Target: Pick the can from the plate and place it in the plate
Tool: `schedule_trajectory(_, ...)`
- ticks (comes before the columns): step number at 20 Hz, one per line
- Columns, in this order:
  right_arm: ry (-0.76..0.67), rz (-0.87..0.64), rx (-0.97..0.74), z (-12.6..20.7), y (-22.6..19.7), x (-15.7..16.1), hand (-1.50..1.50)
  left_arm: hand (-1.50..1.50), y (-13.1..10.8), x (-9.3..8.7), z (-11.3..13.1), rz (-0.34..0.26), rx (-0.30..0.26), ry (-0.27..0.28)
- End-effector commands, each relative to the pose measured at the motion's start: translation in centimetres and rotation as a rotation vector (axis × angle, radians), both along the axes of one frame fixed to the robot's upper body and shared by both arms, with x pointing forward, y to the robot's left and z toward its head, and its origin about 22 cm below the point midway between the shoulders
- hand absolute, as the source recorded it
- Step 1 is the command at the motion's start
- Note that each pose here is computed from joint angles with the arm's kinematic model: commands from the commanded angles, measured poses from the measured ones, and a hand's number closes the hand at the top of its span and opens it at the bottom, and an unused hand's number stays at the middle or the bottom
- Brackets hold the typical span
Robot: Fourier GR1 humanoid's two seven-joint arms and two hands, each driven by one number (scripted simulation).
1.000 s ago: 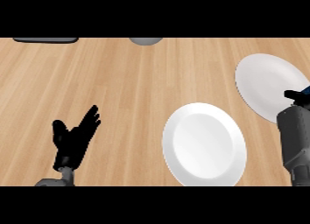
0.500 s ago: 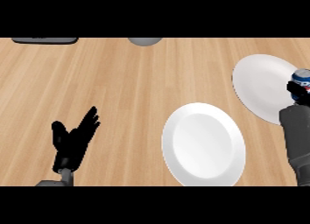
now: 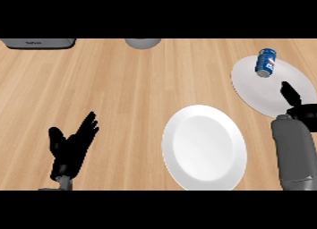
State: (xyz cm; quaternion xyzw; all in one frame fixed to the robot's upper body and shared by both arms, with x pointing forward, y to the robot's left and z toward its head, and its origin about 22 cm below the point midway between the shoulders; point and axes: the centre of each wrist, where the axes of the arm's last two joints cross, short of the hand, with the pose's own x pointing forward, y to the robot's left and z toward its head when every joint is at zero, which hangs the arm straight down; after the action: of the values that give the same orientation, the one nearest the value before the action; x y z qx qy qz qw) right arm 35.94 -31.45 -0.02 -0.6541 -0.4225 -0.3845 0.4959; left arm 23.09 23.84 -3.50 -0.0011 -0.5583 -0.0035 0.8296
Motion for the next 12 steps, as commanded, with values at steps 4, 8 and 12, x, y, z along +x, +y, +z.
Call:
schedule_trajectory(4,-0.115,0.171,0.053,-0.9,4.9,-4.7,-1.50,0.00,0.3,-0.4,-0.7,0.002,0.012,0.001)
schedule_trajectory(8,-0.079,0.232,0.057,-3.1,6.7,-9.3,-1.50,0.00,-1.0,0.2,0.7,0.007,-0.001,0.000)
schedule_trajectory(12,-0.019,0.229,0.077,-5.0,8.0,-10.4,-1.50,0.00,0.6,-0.1,1.8,-0.010,0.001,-0.005)
